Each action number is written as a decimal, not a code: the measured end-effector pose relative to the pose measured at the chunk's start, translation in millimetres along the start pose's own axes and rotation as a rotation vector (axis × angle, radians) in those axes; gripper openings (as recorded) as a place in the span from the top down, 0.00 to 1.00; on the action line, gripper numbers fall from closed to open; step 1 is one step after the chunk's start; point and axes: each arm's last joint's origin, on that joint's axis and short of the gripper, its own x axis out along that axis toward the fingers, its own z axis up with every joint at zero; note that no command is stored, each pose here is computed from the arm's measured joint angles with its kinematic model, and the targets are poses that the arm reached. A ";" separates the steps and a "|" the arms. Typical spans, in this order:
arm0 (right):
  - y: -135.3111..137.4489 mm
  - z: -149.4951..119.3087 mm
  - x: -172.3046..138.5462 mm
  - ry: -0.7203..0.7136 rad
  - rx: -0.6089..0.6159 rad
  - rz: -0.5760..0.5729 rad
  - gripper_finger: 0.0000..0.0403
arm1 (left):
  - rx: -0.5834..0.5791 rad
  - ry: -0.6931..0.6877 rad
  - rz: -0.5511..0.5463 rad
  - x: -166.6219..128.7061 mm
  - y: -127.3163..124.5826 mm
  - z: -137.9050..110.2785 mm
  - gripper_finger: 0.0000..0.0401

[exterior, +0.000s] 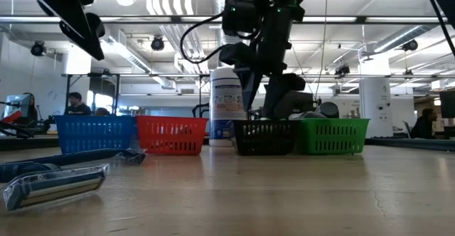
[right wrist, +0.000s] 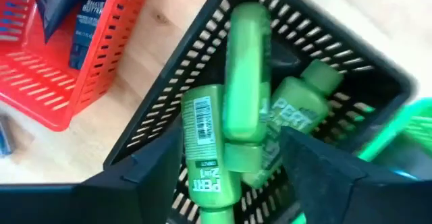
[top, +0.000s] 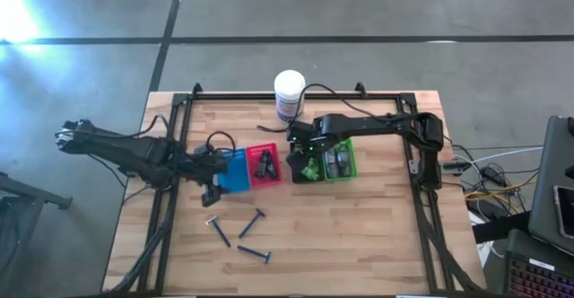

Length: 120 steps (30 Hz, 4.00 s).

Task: Pick & Place Travel size toiletries
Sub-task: Put the blue razor into the blue basket

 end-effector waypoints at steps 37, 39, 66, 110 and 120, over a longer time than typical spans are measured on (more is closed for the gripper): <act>85.7 -138.0 -64.8 -0.172 -0.279 0.031 0.20 | 0.775 0.500 -0.185 112.8 -93.6 -90.1 0.36; 85.1 -138.8 -64.7 -0.167 -0.275 0.024 0.22 | 0.791 0.501 -0.170 117.0 -93.5 -91.5 0.41; 87.6 -146.1 -68.4 -0.165 -0.287 0.039 0.44 | 0.648 0.423 -0.107 108.8 -90.4 -85.8 0.94; 127.7 -86.6 -136.3 -0.803 -0.311 0.672 0.21 | -0.278 -0.862 -0.405 -10.5 -61.0 21.6 0.94; 127.4 -79.8 -140.1 -0.832 -0.317 0.717 0.20 | -0.271 -0.851 -0.423 -3.7 -63.7 31.4 0.94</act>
